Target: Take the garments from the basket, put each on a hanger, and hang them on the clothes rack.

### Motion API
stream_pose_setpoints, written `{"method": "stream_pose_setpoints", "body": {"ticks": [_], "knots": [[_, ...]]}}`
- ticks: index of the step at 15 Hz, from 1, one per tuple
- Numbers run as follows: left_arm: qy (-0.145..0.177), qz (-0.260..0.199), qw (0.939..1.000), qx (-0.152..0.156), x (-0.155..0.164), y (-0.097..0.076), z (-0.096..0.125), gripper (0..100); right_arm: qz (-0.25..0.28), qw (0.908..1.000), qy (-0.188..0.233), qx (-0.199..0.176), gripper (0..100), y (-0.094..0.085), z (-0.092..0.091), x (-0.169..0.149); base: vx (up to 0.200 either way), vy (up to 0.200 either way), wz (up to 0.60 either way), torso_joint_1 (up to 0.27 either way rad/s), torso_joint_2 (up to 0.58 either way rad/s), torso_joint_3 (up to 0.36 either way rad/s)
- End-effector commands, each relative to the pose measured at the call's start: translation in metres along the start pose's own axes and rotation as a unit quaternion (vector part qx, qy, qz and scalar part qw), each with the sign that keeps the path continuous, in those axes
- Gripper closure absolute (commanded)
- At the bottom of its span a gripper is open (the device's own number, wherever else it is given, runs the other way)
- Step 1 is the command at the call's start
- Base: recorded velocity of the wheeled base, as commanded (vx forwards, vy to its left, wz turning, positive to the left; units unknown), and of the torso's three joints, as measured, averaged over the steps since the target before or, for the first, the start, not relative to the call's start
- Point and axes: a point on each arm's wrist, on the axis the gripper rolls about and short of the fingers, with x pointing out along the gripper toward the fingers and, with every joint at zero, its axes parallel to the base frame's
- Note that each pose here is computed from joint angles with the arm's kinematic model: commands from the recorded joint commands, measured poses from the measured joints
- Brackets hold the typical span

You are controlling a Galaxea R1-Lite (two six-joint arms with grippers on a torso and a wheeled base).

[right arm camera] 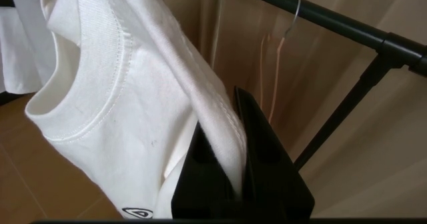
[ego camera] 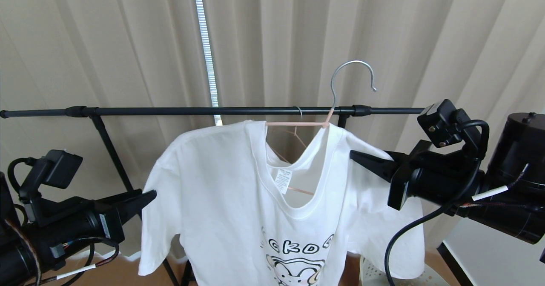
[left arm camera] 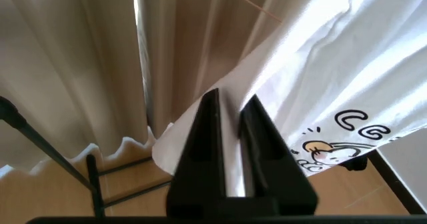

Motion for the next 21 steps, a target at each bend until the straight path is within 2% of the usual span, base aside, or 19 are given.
{"method": "stream_pose_setpoints", "body": {"ticks": [1,4,8,10,12,13,15,18,19,21], "knots": [[-0.001,-0.003,1.0000,0.000,-0.002,-0.001,-0.001,0,0.001,1.0000,0.001,0.000,100,0.001,-0.001,0.000,0.000,0.000,0.00,0.000,0.00,0.000],[-0.019,-0.007,0.9998,0.002,-0.009,-0.004,0.003,0,0.001,1.0000,0.005,0.001,100,0.001,-0.003,0.000,0.000,0.000,0.00,0.000,0.00,0.000],[-0.073,-0.045,0.9963,0.009,-0.028,-0.023,0.025,0,0.002,0.9999,0.012,0.001,100,0.001,-0.006,0.001,0.000,0.000,0.00,0.000,0.00,0.000],[-0.056,-0.054,0.9970,0.007,-0.032,-0.029,0.043,0,0.004,0.9998,0.020,0.000,100,0.002,-0.010,0.002,0.000,0.000,0.00,0.000,0.00,0.000],[-0.020,-0.078,0.9967,0.006,-0.038,-0.043,0.068,0,0.022,0.9994,0.025,-0.008,100,0.003,-0.014,0.001,0.000,0.000,0.00,0.000,0.00,0.000],[-0.023,-0.089,0.9957,0.010,-0.037,-0.048,0.076,0,0.026,0.9992,0.029,-0.011,100,0.003,-0.016,0.001,0.000,0.000,0.00,0.000,0.00,0.000],[-0.027,-0.115,0.9928,0.020,-0.033,-0.058,0.086,0,0.029,0.9987,0.037,-0.018,100,0.004,-0.020,0.003,0.000,0.000,0.00,0.000,0.00,0.000],[0.005,-0.135,0.9903,0.032,-0.025,-0.070,0.095,0,0.038,0.9982,0.041,-0.023,100,0.005,-0.023,0.004,0.000,0.000,0.00,0.000,0.00,0.000],[0.032,-0.135,0.9889,0.054,-0.020,-0.073,0.100,0,0.044,0.9979,0.043,-0.023,100,0.005,-0.024,0.003,0.000,0.000,0.00,0.000,0.00,0.000],[0.064,-0.131,0.9852,0.091,-0.012,-0.082,0.107,0,0.045,0.9978,0.044,-0.022,100,0.006,-0.025,0.003,0.000,0.000,0.00,0.000,0.00,0.000]]}}
